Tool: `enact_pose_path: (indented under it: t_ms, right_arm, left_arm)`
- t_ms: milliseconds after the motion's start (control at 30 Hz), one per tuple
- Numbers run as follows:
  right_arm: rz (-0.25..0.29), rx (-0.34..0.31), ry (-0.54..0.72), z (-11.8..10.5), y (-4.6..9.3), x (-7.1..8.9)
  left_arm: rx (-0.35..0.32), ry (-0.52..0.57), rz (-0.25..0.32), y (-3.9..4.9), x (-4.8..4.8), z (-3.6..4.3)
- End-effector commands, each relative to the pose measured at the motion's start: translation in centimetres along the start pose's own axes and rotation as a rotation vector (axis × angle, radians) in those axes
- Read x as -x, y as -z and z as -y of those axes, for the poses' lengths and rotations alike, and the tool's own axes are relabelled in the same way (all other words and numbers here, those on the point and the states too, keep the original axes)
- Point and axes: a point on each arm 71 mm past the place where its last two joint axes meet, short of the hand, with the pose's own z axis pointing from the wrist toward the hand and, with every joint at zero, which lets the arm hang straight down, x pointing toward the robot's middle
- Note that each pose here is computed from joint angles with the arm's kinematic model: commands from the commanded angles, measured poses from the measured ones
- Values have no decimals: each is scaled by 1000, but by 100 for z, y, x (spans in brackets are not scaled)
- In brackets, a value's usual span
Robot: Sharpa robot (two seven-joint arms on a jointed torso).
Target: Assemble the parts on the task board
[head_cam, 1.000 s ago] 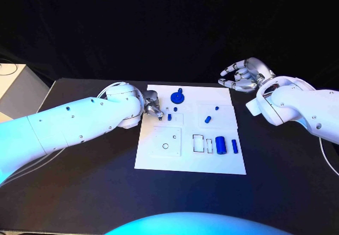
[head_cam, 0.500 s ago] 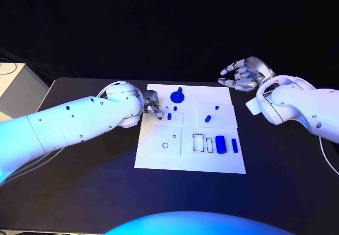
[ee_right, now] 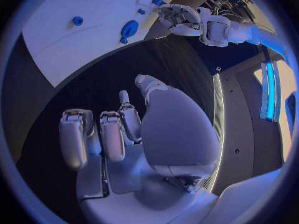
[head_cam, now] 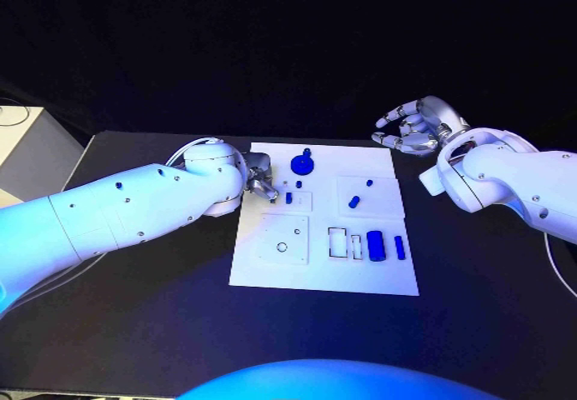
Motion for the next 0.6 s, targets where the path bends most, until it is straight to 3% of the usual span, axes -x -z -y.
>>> enact_pose_path:
  t_ms: [33,600]
  right_arm:
    - [-8,16,7,-12,4,-7]
    - [-9,16,6,-11,10,-6]
  left_arm:
    - [-8,-22,23,4,8,27]
    - [-15,-34,-5,22,-84,37]
